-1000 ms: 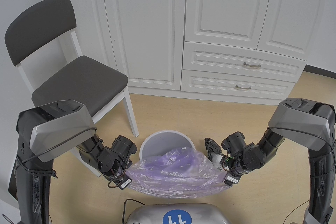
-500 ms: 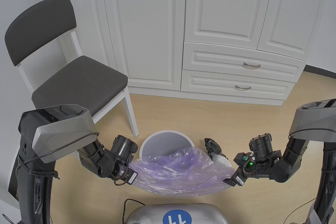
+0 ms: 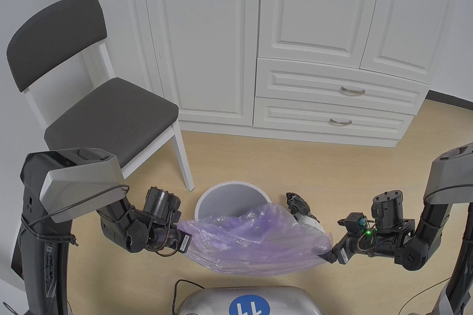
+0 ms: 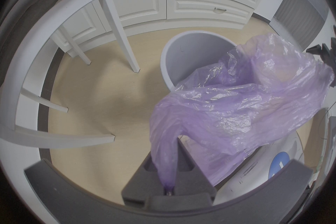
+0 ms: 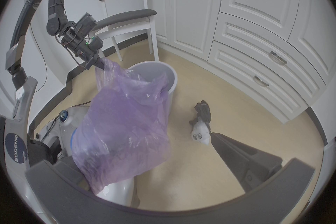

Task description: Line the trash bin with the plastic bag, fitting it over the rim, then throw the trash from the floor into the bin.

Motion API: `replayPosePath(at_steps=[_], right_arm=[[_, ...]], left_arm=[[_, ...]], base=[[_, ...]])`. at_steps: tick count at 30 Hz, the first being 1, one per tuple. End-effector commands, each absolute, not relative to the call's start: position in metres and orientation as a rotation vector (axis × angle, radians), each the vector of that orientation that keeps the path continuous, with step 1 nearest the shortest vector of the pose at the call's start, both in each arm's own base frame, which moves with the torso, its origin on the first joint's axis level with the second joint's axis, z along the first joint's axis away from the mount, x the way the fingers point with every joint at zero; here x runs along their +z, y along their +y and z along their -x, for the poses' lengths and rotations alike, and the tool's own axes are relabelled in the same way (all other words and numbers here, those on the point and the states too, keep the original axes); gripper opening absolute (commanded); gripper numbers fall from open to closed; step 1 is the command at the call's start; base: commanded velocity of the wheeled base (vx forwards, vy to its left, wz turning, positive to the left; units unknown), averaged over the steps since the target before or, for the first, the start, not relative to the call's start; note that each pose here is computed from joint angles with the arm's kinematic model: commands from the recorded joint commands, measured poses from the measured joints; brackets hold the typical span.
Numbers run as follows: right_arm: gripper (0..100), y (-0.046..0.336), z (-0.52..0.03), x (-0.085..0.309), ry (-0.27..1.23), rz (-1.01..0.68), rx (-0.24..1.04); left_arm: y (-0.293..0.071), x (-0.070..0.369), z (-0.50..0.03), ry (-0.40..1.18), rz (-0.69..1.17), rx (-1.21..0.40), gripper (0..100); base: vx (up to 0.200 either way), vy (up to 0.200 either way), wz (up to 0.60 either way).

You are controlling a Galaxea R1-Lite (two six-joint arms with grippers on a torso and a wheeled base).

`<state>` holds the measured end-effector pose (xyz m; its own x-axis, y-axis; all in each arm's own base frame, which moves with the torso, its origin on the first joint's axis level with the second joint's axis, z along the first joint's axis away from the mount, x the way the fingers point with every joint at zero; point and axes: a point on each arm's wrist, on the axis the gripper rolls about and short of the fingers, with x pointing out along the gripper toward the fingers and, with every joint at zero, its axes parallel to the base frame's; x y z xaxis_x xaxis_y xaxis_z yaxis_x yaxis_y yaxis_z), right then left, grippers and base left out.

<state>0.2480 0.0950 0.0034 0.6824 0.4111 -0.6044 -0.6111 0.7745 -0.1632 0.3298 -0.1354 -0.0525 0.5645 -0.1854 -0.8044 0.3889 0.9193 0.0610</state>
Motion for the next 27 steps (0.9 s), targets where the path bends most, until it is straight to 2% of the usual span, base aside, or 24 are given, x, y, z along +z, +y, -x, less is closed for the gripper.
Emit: replayPosePath(at_steps=[1, 8, 15, 22, 27], right_arm=[[100, 0.097, -0.248, -0.001, 0.591, 0.373, 0.593], [100, 0.102, -0.266, -0.02, 0.618, 0.36, 0.578], [100, 0.114, -0.291, -0.044, 0.632, 0.33, 0.557], [100, 0.135, -0.302, -0.039, 0.592, 0.24, 0.566], [100, 0.141, -0.307, -0.038, 0.575, 0.221, 0.56]], left_arm=[[-0.129, -0.047, -0.333, 0.898, -0.223, -0.327, 0], [-0.124, -0.043, -0.339, 0.848, -0.198, -0.306, 0], [-0.1, -0.038, -0.347, 0.844, -0.184, -0.239, 0], [-0.075, -0.031, -0.354, 0.828, -0.165, -0.186, 0], [-0.075, -0.035, -0.355, 0.833, -0.164, -0.186, 0]], base=[[-0.2, -0.2, 0.0], [0.0, 0.0, 0.0], [0.0, 0.0, 0.0], [0.0, 0.0, 0.0], [0.0, 0.0, 0.0]])
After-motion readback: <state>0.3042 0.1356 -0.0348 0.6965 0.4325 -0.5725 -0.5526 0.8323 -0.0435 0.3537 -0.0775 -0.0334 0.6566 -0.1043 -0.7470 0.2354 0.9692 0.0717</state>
